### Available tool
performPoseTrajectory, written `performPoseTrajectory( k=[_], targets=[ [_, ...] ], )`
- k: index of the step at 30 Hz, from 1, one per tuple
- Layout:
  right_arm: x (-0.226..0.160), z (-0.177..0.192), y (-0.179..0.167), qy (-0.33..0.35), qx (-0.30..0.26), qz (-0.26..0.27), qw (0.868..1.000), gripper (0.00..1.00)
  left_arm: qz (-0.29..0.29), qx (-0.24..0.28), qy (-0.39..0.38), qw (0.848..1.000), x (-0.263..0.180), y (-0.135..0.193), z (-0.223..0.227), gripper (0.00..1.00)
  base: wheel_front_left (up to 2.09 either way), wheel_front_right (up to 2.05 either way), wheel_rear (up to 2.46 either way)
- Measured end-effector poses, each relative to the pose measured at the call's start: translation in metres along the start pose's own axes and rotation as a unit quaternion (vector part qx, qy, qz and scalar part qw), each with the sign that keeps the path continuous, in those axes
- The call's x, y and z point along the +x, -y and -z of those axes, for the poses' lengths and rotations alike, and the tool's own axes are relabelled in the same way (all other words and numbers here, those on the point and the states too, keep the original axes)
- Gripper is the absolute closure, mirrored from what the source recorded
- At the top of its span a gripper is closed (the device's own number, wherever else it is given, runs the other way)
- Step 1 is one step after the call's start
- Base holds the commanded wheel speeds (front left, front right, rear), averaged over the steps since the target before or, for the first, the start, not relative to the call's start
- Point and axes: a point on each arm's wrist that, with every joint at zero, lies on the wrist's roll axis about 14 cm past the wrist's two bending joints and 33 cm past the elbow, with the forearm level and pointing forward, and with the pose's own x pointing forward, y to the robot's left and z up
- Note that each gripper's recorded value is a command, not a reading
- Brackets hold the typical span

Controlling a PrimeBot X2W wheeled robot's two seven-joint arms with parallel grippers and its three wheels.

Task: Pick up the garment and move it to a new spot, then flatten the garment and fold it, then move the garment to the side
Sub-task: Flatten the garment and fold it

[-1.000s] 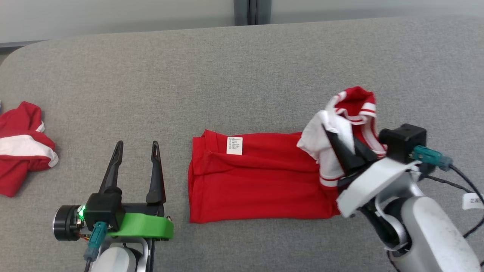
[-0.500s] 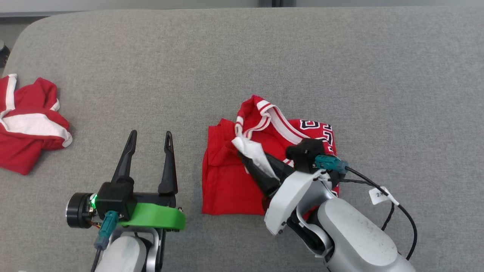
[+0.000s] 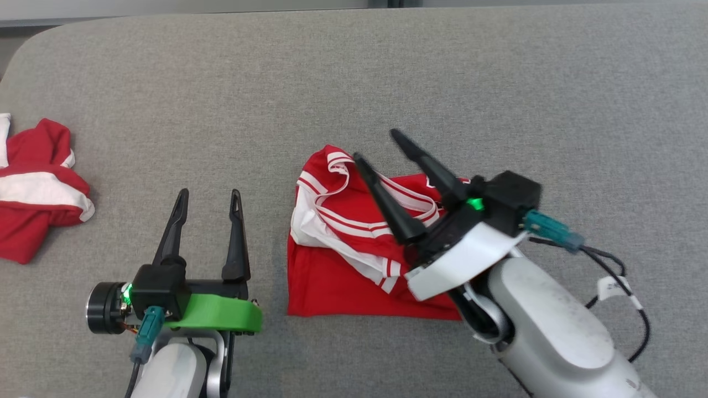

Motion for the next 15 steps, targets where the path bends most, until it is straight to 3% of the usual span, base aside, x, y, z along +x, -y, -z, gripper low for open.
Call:
performPoseTrajectory(
  k=[4, 9, 15],
  targets=[
    [-0.031, -0.026, 0.055, 0.03, -0.047, 0.083, 0.995, 0.0, 0.002, 0.001, 0.004, 1.0, 0.002, 0.002, -0.002, 0.0, 0.0, 0.0, 0.0],
    [-0.097, -0.047, 0.12, 0.026, -0.106, 0.207, 0.972, 0.0, 0.004, 0.007, 0.007, 1.0, 0.003, 0.0, -0.004, 0.0, 0.0, 0.0, 0.0],
    [-0.165, -0.055, 0.149, -0.006, -0.14, 0.301, 0.943, 0.0, 0.009, 0.012, 0.009, 1.0, 0.003, 0.001, -0.005, 0.0, 0.0, 0.0, 0.0]
  ],
)
